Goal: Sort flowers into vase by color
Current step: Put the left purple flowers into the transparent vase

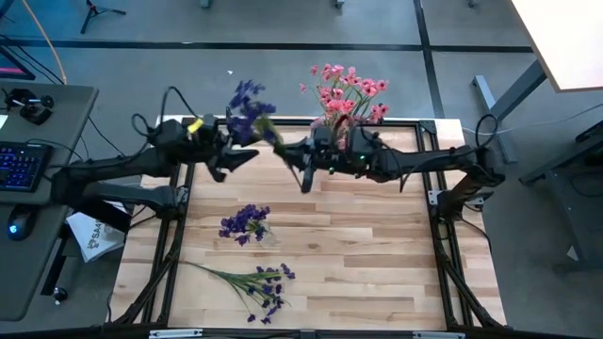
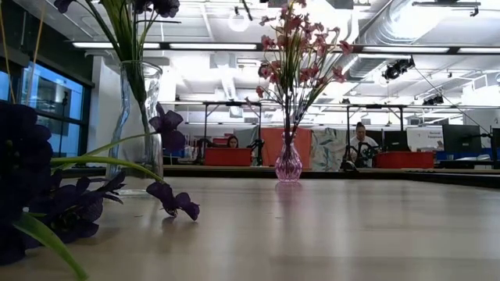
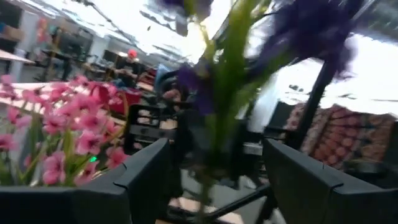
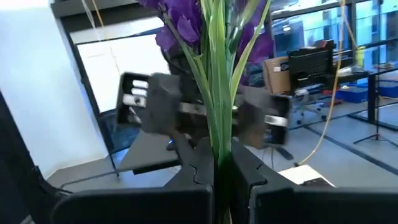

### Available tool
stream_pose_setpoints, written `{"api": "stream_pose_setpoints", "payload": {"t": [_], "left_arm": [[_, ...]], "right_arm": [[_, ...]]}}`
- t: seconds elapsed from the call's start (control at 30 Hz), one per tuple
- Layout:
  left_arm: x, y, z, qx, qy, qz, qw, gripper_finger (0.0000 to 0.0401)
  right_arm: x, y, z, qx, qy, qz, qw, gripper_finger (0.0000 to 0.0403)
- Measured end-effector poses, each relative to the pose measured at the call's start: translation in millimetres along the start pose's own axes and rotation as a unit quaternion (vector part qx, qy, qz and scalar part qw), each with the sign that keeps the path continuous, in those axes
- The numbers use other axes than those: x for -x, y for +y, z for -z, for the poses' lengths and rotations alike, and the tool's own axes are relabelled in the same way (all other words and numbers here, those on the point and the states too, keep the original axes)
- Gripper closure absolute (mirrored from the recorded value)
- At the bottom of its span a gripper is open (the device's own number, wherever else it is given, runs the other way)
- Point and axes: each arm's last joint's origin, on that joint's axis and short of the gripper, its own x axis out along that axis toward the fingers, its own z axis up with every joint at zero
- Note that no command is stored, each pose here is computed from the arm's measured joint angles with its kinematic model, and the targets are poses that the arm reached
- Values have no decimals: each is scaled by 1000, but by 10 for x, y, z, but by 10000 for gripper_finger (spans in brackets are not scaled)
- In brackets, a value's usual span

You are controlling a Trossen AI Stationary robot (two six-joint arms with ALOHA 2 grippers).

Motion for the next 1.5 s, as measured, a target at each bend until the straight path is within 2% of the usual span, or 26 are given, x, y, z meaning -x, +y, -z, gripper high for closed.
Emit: {"api": "stream_pose_setpoints", "payload": {"t": [0.07, 0.3, 0.4, 0.7, 0.97, 1.1, 1.3, 1.5], "left_arm": [[-67, 10, 62, -9, 2, -9, 1000, 155], [-204, -57, 176, -23, 0, 22, 1000, 155], [-242, -66, 222, -26, 3, 18, 999, 155], [-334, -58, 220, -36, -49, 19, 998, 155], [-362, -35, 273, -26, -33, 19, 999, 165], [-361, -30, 273, -25, -35, 10, 999, 217], [-359, -41, 274, -36, -29, 25, 999, 375], [-210, -23, 207, -71, 10, -5, 997, 395]], "right_arm": [[-30, 30, 20, 2, 2, -3, 1000, 402], [-58, 12, 27, -13, 0, 3, 1000, 402], [-58, 15, 24, -13, -1, 1, 1000, 402], [-107, 31, 121, -26, 14, -21, 999, 402], [-119, 29, 144, -26, 17, -22, 999, 402], [-118, 37, 155, -23, 24, -38, 999, 400], [-116, 55, 169, -12, 30, -46, 998, 351], [-44, 62, 100, 0, 42, -41, 998, 259]]}}
